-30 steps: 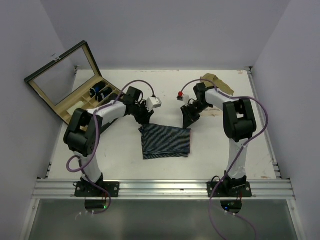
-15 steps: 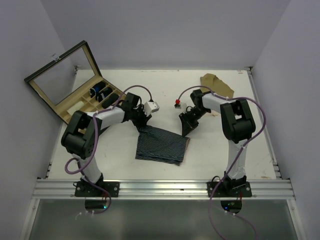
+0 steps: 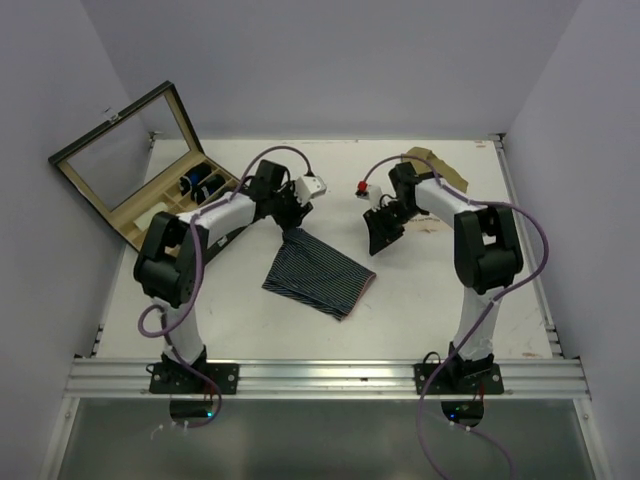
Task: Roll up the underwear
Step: Fold the underwear
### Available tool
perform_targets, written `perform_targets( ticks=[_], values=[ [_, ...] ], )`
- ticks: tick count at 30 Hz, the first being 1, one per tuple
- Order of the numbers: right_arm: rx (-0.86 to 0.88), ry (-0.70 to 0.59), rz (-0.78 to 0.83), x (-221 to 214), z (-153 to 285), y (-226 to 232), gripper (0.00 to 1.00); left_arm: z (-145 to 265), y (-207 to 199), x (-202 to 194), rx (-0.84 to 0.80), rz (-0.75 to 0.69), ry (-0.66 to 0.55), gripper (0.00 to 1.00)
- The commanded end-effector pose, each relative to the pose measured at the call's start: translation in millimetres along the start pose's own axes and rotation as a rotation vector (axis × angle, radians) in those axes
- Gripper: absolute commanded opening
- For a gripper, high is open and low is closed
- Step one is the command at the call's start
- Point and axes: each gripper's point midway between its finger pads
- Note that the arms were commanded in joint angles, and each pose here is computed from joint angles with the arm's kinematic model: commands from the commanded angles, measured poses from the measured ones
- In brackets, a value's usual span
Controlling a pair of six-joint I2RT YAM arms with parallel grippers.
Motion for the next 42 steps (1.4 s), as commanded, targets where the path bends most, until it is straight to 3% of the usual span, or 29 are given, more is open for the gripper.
perform_targets(
  ticks=[1, 6, 10, 15, 24, 31, 35, 38, 42],
  values=[
    [0.008, -0.138, 0.056, 38, 31, 19, 0.25, 60, -7, 54, -0.010, -0.111, -0.163, 0.48],
    [0.104, -0.063, 0.024, 10, 18, 38, 0.28, 110, -76, 52, -0.238, -0.311, -0.274, 0.51],
    [0.089, -0.044, -0.058, -12, 19, 40, 0.33, 104, -126, 24, -0.305, -0.456, -0.213, 0.51],
    [0.032, -0.088, -0.215, -26, 29, 26, 0.38, 89, -168, 6, -0.389, -0.472, -0.169, 0.50],
    [0.103, -0.007, -0.335, -63, 9, 37, 0.40, 80, -177, 7, -0.370, -0.483, -0.161, 0.50],
    [0.142, 0.036, -0.414, -67, -13, 35, 0.43, 73, -172, 13, -0.339, -0.436, -0.172, 0.50],
    [0.172, -0.001, -0.470, -53, -22, 31, 0.43, 72, -172, 11, -0.328, -0.407, -0.170, 0.50],
    [0.162, -0.034, -0.499, -39, -28, 19, 0.36, 69, -168, 11, -0.300, -0.385, -0.169, 0.50],
    [0.121, -0.073, -0.539, -23, -31, 3, 0.17, 69, -161, 13, -0.258, -0.358, -0.171, 0.50]
  ],
)
Point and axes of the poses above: each gripper's point midway between its finger pads, its own z axis back along the fingers, its own y axis along the line the jaws close on, x = y × z, and after that the axes turned 6 degrees about z, right-handed
